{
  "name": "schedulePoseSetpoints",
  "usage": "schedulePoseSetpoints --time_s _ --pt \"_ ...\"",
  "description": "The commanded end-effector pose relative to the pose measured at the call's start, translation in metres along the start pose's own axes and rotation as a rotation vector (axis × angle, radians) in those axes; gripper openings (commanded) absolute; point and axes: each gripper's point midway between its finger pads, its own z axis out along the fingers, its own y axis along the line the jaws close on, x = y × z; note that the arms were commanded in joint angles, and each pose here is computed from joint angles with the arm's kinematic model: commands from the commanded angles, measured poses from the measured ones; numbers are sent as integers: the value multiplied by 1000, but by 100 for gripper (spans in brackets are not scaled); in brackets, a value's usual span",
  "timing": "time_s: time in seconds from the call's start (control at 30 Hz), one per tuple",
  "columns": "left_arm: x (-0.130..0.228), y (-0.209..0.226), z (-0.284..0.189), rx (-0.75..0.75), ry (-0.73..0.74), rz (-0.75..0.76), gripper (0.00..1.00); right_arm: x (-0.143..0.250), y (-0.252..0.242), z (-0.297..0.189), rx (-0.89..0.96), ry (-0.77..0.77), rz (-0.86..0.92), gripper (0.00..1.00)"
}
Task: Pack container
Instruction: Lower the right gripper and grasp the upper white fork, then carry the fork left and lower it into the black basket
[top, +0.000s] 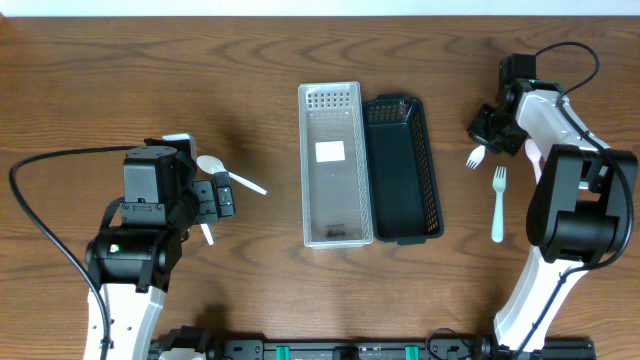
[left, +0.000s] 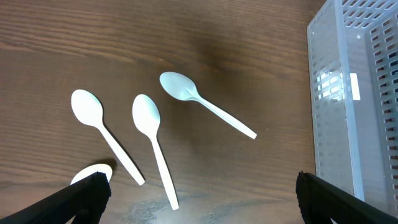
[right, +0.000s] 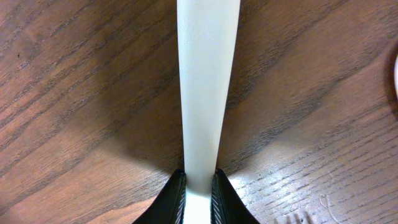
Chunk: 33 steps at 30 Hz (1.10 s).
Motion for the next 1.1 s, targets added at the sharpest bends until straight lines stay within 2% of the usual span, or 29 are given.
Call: schedulePoseSetpoints --time_s 0.0,0.33,0.43,0.57,0.7,0.83,0.93,1.07 --pt "-5 -2 -3 10 -9 6 98 0 3 2 -1 -2 -7 1" --pt "-5 -2 -3 10 -9 6 98 -9 12 -13 -29 -51 -75 1" --pt "-5 -2 -3 10 -9 6 98 -15 23 -44 -60 -104 -133 1" --pt "-5 -2 -3 10 -9 6 98 -14 52 -113 -140 -208 -287 1" --pt "-5 -2 -3 10 -9 6 98 20 82 -178 -228 -261 -485 1" --pt "-5 -2 -3 10 -9 6 98 70 92 -210 -245 -225 -597 1" --pt "-5 -2 -3 10 -9 6 98 110 92 -208 -215 -124 -673 1" --pt "-5 -2 -3 10 -9 6 98 145 92 -184 -175 -25 -743 1"
